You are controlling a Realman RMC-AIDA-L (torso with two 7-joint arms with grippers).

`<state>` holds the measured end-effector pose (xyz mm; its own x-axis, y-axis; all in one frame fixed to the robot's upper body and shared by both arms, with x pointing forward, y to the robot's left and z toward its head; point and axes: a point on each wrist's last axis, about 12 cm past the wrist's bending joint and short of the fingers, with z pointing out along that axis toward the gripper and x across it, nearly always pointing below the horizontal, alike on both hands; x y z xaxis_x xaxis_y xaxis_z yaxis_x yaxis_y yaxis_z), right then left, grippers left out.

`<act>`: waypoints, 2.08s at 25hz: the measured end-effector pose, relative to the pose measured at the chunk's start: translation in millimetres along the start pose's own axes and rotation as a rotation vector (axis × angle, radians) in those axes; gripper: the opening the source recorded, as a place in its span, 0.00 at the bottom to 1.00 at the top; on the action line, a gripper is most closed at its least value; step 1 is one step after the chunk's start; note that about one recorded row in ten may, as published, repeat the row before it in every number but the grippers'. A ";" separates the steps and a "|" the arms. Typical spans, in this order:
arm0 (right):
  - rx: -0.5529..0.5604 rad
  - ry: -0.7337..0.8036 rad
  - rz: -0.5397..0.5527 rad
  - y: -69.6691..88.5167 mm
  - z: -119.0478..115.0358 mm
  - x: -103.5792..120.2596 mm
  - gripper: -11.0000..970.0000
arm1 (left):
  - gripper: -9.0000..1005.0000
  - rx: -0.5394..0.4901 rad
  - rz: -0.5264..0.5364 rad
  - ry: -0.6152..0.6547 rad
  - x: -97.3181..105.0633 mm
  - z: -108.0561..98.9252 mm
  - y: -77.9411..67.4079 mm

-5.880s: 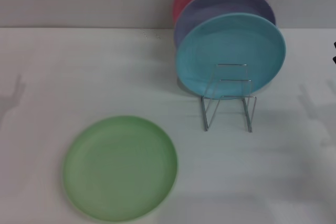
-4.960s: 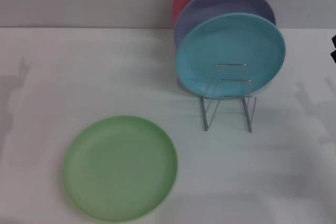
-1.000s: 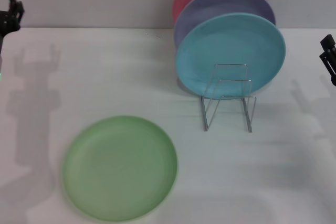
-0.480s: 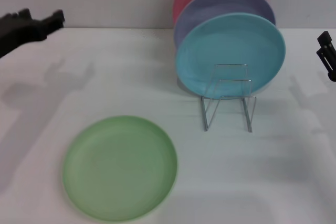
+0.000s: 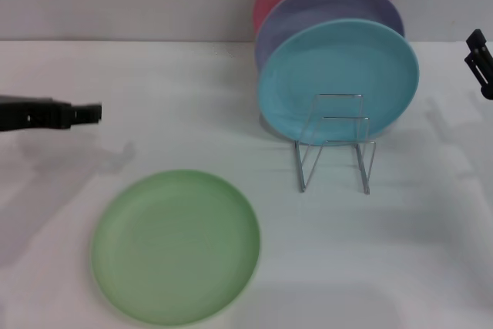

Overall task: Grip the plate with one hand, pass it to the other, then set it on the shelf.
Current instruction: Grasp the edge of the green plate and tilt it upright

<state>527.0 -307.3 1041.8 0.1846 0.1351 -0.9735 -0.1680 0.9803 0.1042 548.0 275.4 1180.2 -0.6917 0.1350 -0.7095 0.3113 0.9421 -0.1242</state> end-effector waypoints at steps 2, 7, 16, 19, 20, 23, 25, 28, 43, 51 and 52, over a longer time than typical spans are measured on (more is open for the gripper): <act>0.013 -0.002 -0.002 -2.4 2.9 -1.1 0.81 | 0.80 -0.012 -0.008 0.076 -1.5 -2.9 -4.4; 0.053 -0.014 -0.012 -10.2 9.0 -5.1 0.80 | 0.80 -0.027 -0.046 0.209 -0.7 -5.3 -14.5; 0.075 -0.037 -0.017 -15.6 14.4 -10.3 0.81 | 0.80 -0.076 -0.083 0.385 6.0 4.3 -25.3; 0.076 -0.037 -0.017 -15.9 14.1 -10.3 0.81 | 0.80 -0.074 -0.084 0.420 7.3 7.7 -27.6; 0.077 -0.036 -0.018 -16.2 13.6 -10.2 0.81 | 0.79 -0.072 -0.087 0.442 8.2 9.9 -29.0; 0.081 -0.035 -0.022 -18.0 11.7 -10.3 0.81 | 0.79 -0.069 -0.093 0.478 9.9 13.7 -31.9; 0.085 -0.035 -0.024 -19.2 10.0 -10.2 0.81 | 0.79 -0.069 -0.096 0.497 10.7 15.9 -33.3; 0.088 -0.037 -0.025 -20.4 6.9 -10.1 0.81 | 0.79 -0.068 -0.105 0.530 12.9 21.9 -35.5; 0.093 -0.036 -0.025 -21.6 4.0 -9.7 0.81 | 0.79 -0.090 -0.100 0.584 18.4 39.3 -35.5; 0.093 -0.036 -0.025 -21.6 4.0 -9.7 0.81 | 0.79 -0.089 -0.092 0.586 17.6 45.6 -36.6; 0.093 -0.036 -0.025 -21.6 4.0 -9.7 0.81 | 0.79 -0.089 -0.092 0.586 17.6 45.6 -36.6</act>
<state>532.7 -329.2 1049.8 0.2221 0.1135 -0.9684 -0.0723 0.9924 0.0997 554.2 229.3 1140.6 -0.9653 0.1745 -0.1945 0.1948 0.9767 -0.0905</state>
